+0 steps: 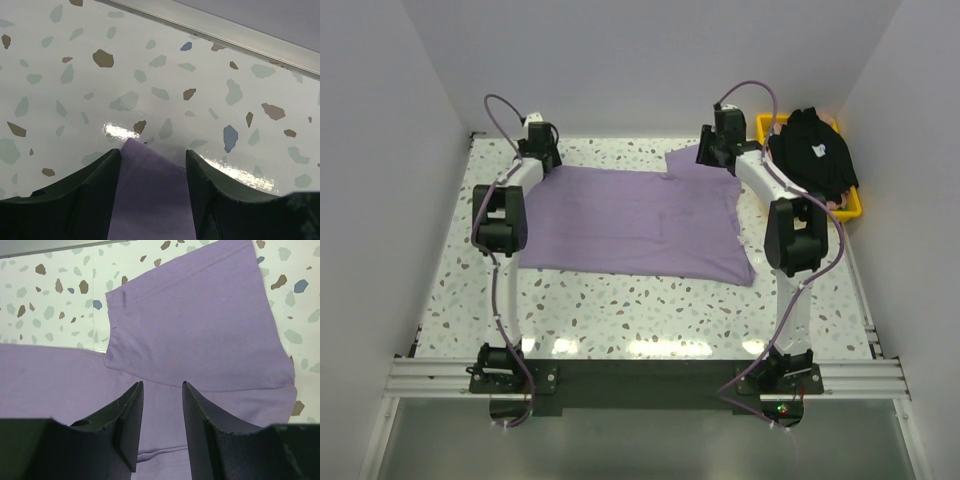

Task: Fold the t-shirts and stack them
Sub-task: Fold the tshirt

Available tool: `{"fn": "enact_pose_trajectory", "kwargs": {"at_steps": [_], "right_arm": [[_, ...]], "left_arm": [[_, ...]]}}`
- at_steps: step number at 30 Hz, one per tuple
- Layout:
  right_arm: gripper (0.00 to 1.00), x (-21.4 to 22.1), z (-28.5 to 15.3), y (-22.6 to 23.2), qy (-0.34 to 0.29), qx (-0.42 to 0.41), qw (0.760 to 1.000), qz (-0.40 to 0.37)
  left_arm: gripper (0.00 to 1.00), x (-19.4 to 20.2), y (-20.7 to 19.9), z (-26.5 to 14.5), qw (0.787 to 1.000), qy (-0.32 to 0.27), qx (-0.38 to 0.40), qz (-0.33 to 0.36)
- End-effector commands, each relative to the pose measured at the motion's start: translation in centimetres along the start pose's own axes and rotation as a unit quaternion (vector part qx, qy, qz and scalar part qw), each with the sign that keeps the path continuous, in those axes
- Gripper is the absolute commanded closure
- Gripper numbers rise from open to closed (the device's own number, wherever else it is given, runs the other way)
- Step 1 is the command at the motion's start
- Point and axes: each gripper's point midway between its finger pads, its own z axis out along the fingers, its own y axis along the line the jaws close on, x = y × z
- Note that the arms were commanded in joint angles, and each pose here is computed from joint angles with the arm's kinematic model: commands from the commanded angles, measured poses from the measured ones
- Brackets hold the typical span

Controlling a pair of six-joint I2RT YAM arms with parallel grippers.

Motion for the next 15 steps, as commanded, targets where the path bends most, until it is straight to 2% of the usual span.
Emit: {"fn": "enact_pose_trajectory", "kwargs": {"at_steps": [1, 7, 15], "right_arm": [[0.59, -0.9, 0.3, 0.1, -0.016, -0.010, 1.000, -0.005], [0.59, -0.5, 0.7, -0.1, -0.010, -0.009, 1.000, -0.007], [0.59, -1.3, 1.5, -2.1, -0.013, 0.007, 1.000, 0.008]], "left_arm": [[0.41, -2.5, 0.7, 0.8, 0.999, -0.039, -0.010, -0.010], [0.47, -2.1, 1.0, 1.0, 0.999, -0.035, -0.015, -0.009], [0.75, -2.4, 1.4, 0.6, 0.999, -0.036, -0.023, -0.007]]}}
